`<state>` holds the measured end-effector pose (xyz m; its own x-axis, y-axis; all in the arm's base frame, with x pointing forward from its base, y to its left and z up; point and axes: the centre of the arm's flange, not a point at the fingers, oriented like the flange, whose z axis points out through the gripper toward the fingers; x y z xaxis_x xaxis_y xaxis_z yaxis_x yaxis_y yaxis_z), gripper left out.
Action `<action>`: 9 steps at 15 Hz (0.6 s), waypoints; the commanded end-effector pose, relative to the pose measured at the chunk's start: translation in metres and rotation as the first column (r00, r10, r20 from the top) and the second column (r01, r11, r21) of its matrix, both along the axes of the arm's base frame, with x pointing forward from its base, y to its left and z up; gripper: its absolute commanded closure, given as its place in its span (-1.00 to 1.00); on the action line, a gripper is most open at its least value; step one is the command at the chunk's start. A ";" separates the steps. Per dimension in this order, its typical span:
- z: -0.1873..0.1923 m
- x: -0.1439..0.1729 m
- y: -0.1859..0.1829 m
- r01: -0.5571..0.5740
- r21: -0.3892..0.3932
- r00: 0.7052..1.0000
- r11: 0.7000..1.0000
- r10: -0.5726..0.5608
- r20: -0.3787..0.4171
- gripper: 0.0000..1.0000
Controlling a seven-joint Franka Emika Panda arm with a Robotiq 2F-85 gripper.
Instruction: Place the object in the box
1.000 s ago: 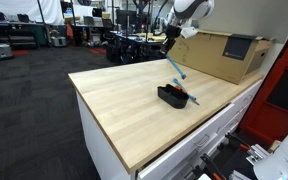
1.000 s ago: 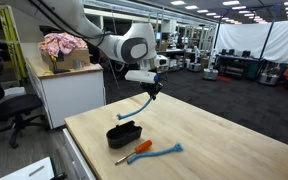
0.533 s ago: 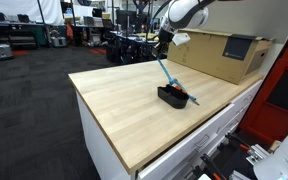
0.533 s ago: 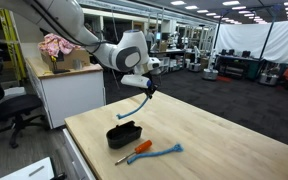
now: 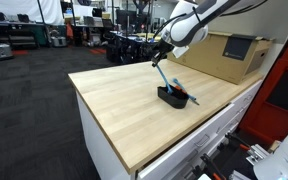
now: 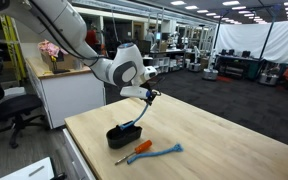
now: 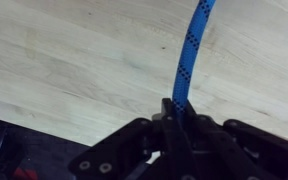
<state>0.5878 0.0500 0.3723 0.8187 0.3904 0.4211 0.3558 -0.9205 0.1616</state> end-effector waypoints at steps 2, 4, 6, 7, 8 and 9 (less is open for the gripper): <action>-0.019 -0.029 -0.008 -0.109 -0.017 0.994 0.994 0.109 -0.031 0.94; -0.025 -0.040 -0.009 -0.153 -0.020 0.987 0.988 0.151 -0.049 0.94; -0.033 -0.049 -0.011 -0.185 -0.022 0.981 0.983 0.183 -0.062 0.94; -0.037 -0.053 -0.012 -0.197 -0.022 0.978 0.980 0.195 -0.069 0.94; -0.040 -0.058 -0.014 -0.207 -0.022 0.976 0.978 0.205 -0.074 0.94; -0.042 -0.062 -0.015 -0.218 -0.022 0.973 0.976 0.216 -0.078 0.94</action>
